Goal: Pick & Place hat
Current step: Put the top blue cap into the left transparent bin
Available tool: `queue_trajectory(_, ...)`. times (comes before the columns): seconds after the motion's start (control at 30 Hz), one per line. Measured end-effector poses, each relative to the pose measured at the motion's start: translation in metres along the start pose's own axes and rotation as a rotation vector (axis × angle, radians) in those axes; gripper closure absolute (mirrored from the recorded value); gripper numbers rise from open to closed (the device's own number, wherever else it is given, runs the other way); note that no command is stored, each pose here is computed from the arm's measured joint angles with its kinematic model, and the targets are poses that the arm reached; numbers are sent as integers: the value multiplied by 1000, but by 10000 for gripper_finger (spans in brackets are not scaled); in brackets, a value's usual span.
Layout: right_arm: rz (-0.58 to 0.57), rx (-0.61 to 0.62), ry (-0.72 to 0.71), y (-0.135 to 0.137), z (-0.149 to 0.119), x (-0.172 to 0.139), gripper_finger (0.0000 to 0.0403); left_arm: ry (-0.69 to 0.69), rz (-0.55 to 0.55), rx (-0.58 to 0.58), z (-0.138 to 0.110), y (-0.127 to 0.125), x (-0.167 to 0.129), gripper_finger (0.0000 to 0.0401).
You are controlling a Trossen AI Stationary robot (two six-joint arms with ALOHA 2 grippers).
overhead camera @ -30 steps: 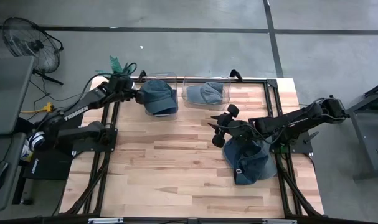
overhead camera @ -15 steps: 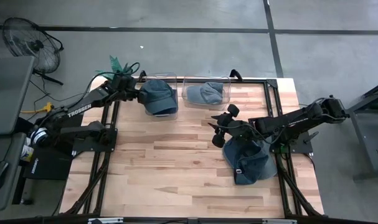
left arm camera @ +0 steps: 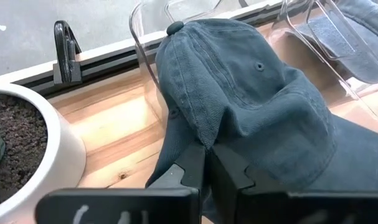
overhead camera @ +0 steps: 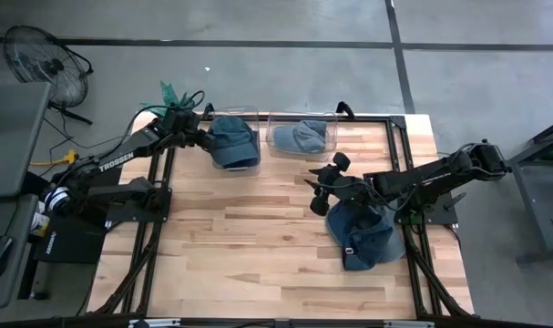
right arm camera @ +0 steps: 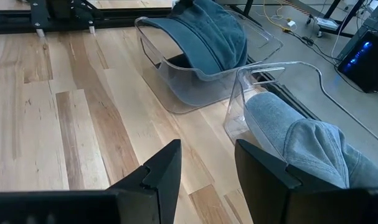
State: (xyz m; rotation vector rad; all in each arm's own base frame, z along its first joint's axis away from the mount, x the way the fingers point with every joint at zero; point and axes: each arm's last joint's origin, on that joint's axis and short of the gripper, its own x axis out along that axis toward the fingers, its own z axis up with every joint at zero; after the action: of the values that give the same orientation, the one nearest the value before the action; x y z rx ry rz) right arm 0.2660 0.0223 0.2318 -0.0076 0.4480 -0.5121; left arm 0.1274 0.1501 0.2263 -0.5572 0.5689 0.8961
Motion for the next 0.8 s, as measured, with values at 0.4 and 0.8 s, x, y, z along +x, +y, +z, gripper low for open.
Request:
queue_trajectory(0.4, -2, 3, 0, 0, 0, 0, 258, -78, -108, 134, 20, -8, -14, 398)
queue_trajectory(0.8, -3, 3, 0, 0, 0, 0, 258, -123, -245, 230, 32, -15, 2, 400)
